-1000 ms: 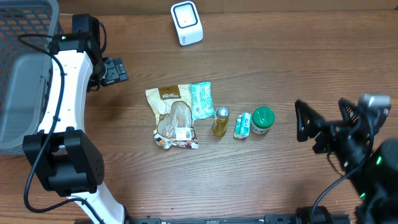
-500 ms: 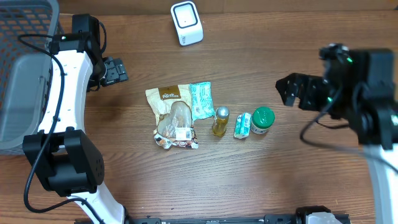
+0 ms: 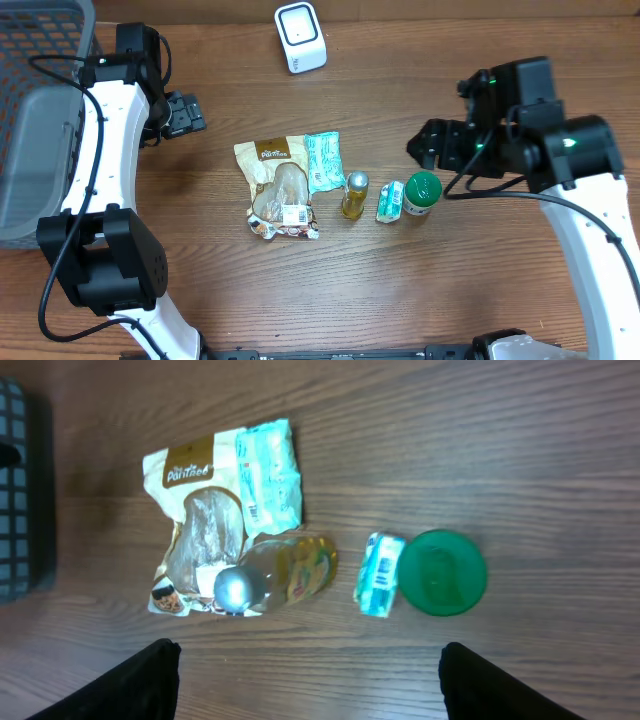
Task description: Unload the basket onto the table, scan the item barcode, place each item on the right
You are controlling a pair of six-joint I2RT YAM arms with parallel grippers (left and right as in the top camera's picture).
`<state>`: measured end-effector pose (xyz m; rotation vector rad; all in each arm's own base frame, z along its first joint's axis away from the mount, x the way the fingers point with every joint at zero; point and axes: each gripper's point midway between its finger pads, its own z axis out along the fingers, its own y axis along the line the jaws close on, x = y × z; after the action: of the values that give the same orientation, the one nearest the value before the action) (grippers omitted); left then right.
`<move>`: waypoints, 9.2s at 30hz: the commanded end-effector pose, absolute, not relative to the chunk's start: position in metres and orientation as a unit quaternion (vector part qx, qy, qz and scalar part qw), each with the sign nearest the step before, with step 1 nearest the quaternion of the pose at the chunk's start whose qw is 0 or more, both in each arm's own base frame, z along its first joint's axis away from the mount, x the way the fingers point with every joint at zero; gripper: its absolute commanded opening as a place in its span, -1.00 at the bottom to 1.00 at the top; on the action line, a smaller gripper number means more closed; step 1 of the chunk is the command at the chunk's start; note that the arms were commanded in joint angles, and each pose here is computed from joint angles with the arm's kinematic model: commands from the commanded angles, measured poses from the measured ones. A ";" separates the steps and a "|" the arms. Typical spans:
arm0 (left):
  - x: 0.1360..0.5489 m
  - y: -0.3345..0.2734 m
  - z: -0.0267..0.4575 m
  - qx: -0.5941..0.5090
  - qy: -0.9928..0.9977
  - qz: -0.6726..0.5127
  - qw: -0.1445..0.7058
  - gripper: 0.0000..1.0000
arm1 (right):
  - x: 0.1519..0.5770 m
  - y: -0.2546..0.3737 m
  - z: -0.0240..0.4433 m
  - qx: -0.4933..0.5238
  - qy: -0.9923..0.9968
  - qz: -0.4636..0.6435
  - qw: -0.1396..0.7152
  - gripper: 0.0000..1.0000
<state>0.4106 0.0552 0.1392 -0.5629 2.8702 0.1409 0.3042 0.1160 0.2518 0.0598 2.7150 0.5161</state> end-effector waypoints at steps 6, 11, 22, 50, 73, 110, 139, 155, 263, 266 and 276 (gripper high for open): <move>0.414 0.057 0.151 -0.189 0.973 0.053 0.123 0.99 | 0.301 0.144 0.245 0.057 0.971 0.111 0.204 0.76; 0.414 0.057 0.151 -0.189 0.973 0.053 0.123 0.99 | 0.301 0.168 0.232 0.052 0.974 0.101 0.195 1.00; 0.414 0.057 0.151 -0.189 0.973 0.053 0.123 0.99 | 0.307 0.199 0.199 0.035 0.981 0.122 0.145 1.00; 0.414 0.057 0.151 -0.189 0.973 0.053 0.123 0.99 | 0.303 0.220 0.115 0.042 0.995 0.070 0.061 0.87; 0.414 0.057 0.151 -0.189 0.973 0.053 0.123 1.00 | 0.300 0.221 0.114 0.030 0.996 0.051 0.072 0.55; 0.414 0.057 0.151 -0.189 0.973 0.053 0.123 0.99 | 0.301 0.214 0.114 0.028 0.996 0.024 0.083 0.26; 0.414 0.057 0.151 -0.189 0.973 0.053 0.123 0.99 | 0.309 0.218 0.116 0.013 0.994 0.032 0.101 -0.08; 0.414 0.057 0.151 -0.189 0.973 0.053 0.123 0.99 | 0.313 0.210 0.116 -0.088 0.990 -0.004 0.115 -0.05; 0.414 0.057 0.151 -0.189 0.973 0.053 0.123 0.99 | 0.412 0.208 0.176 -0.081 0.962 0.212 0.154 -0.44; 0.414 0.057 0.151 -0.189 0.973 0.053 0.123 0.99 | 0.414 0.209 0.156 -0.077 0.965 0.213 0.129 -0.45; 0.414 0.057 0.151 -0.189 0.973 0.053 0.123 0.99 | 0.415 0.209 0.138 -0.046 0.972 0.208 0.100 -0.40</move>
<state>0.4106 0.0552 0.1392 -0.5597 2.8710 0.1412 0.4079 0.2061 0.1196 -0.1689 2.9190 0.5770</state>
